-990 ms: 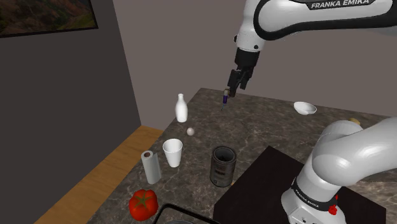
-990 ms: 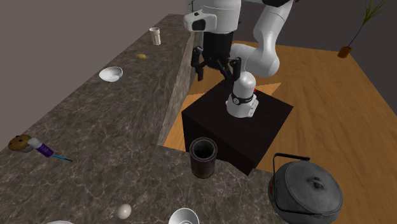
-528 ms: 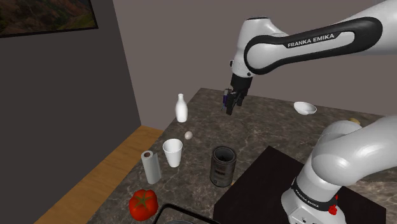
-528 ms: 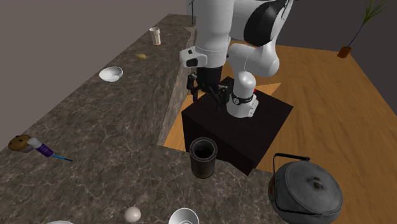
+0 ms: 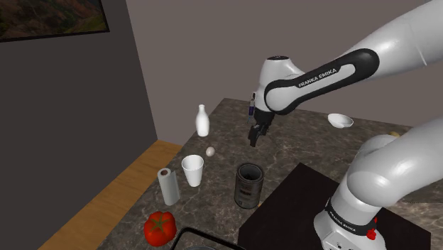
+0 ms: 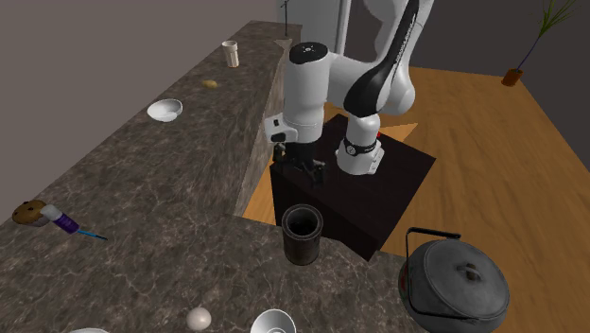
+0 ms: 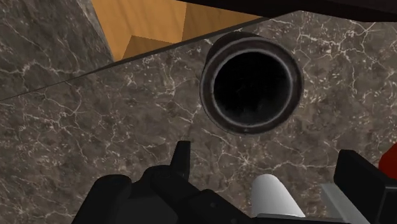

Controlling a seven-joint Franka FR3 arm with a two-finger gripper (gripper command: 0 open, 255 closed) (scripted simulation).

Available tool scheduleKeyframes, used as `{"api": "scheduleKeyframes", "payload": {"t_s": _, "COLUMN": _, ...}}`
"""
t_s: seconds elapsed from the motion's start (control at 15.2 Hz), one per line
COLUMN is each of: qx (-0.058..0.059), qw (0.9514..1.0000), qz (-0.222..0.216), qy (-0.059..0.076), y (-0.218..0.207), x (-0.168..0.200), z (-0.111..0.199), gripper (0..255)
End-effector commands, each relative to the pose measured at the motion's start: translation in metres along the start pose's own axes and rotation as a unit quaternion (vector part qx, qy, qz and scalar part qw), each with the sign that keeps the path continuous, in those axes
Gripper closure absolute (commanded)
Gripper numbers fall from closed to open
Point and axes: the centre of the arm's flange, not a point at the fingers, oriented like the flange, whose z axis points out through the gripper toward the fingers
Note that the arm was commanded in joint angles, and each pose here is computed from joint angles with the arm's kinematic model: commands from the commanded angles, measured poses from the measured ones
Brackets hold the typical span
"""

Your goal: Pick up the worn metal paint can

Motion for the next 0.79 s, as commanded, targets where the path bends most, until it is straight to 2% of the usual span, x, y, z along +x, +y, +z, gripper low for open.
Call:
{"api": "scheduleKeyframes", "payload": {"t_s": 0.0, "qx": -0.001, "qw": 1.0000, "qz": 0.000, "qy": -0.001, "y": 0.006, "x": 0.003, "z": 0.027, "gripper": 0}}
{"api": "scheduleKeyframes", "payload": {"t_s": 0.73, "qx": -0.008, "qw": 0.9999, "qz": -0.002, "qy": -0.010, "y": 0.031, "x": 0.007, "z": 0.170, "gripper": 0}}
